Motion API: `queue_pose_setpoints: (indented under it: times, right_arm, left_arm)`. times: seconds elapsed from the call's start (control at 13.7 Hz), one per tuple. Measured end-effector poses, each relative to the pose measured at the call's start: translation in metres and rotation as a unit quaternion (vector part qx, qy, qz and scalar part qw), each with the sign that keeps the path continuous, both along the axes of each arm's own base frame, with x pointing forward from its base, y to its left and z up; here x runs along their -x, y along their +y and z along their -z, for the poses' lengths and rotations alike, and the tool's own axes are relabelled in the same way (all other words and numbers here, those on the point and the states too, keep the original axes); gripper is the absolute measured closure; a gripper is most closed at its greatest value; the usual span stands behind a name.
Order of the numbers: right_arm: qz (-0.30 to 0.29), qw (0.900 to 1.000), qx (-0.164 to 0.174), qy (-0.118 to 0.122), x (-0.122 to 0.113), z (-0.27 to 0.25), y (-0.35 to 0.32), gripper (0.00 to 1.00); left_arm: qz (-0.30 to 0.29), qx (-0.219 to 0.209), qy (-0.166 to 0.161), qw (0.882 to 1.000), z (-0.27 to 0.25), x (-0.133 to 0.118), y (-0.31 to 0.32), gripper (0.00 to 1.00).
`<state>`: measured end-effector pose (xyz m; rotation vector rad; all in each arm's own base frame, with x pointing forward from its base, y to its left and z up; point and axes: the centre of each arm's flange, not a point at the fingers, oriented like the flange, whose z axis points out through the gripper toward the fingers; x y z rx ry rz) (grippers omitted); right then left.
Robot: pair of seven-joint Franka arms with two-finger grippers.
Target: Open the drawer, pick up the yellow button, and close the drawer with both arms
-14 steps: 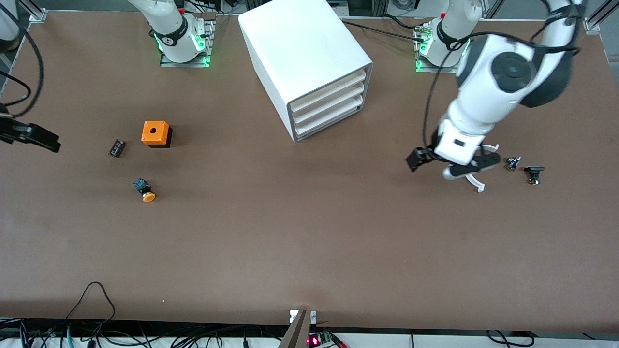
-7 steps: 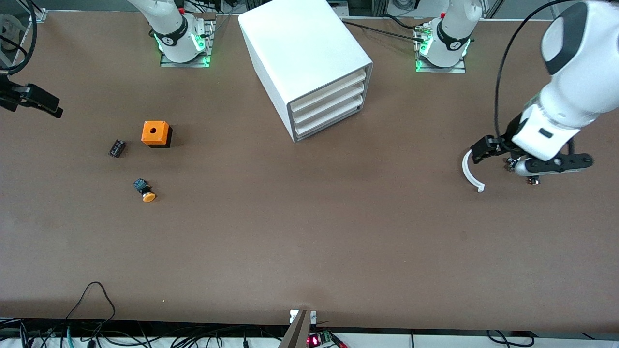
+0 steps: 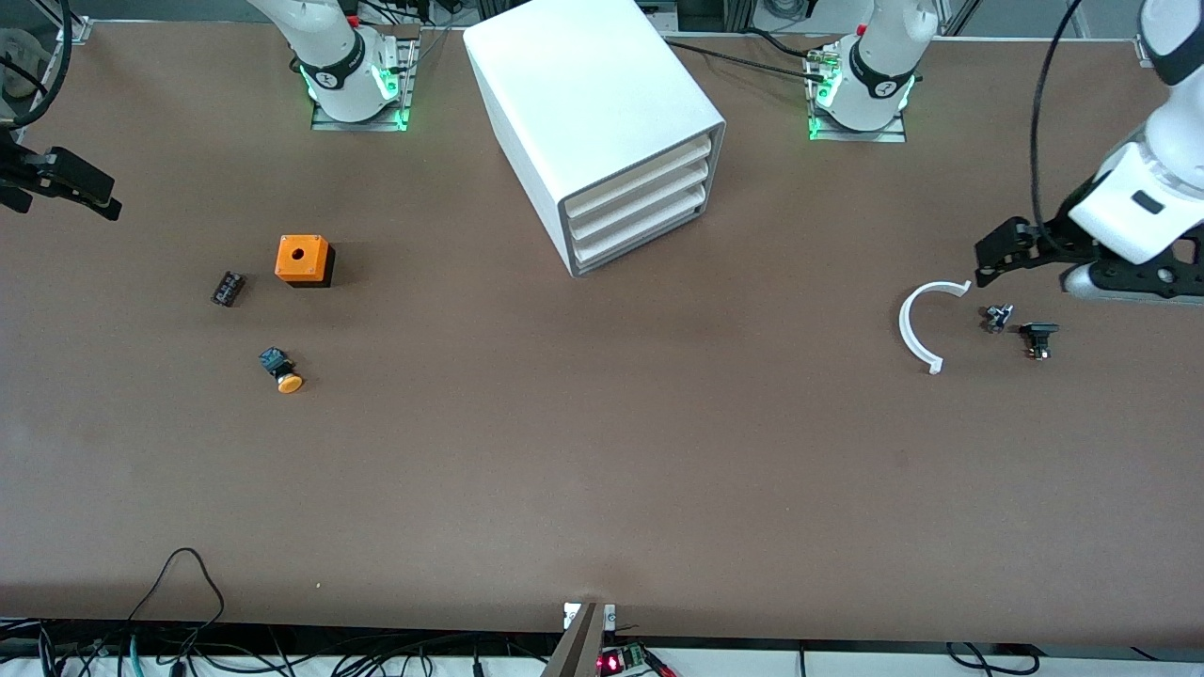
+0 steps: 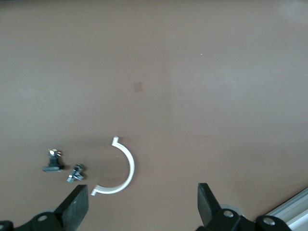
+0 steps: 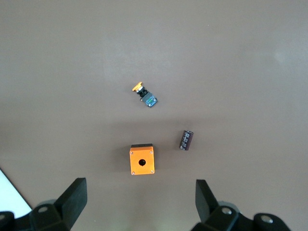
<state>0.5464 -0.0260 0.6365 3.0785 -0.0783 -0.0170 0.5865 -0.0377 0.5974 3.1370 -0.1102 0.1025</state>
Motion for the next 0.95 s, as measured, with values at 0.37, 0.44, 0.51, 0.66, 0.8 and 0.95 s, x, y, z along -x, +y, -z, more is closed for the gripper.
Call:
queue_pose_setpoints:
  times: [0.37, 0.44, 0.51, 0.66, 0.8, 0.95]
  right_arm:
    - [-0.014, 1.000, 0.000, 0.001, -0.001, 0.001, 0.015, 0.00]
    - [-0.015, 1.000, 0.000, 0.004, -0.002, 0.003, 0.016, 0.00]
    - [-0.014, 1.000, 0.000, 0.007, -0.003, 0.006, 0.016, 0.00]
    - [-0.015, 1.000, 0.000, 0.005, -0.005, 0.008, 0.017, 0.00]
    - [-0.017, 1.000, 0.000, -0.010, -0.008, 0.005, 0.018, 0.00]
    - [-0.017, 1.000, 0.000, -0.018, -0.010, 0.004, 0.018, 0.00]
  left_arm:
    - [0.008, -0.001, 0.007, 1.000, 0.004, -0.001, 0.006, 0.00]
    - [0.009, -0.001, 0.008, 1.000, 0.005, -0.001, 0.005, 0.00]
    - [0.009, -0.001, 0.008, 1.000, 0.005, -0.001, 0.005, 0.00]
    - [0.010, -0.001, 0.009, 1.000, 0.005, 0.000, 0.004, 0.00]
    - [0.010, -0.001, 0.009, 1.000, 0.005, 0.000, 0.004, 0.00]
    - [0.009, -0.002, 0.010, 1.000, 0.005, 0.000, 0.005, 0.00]
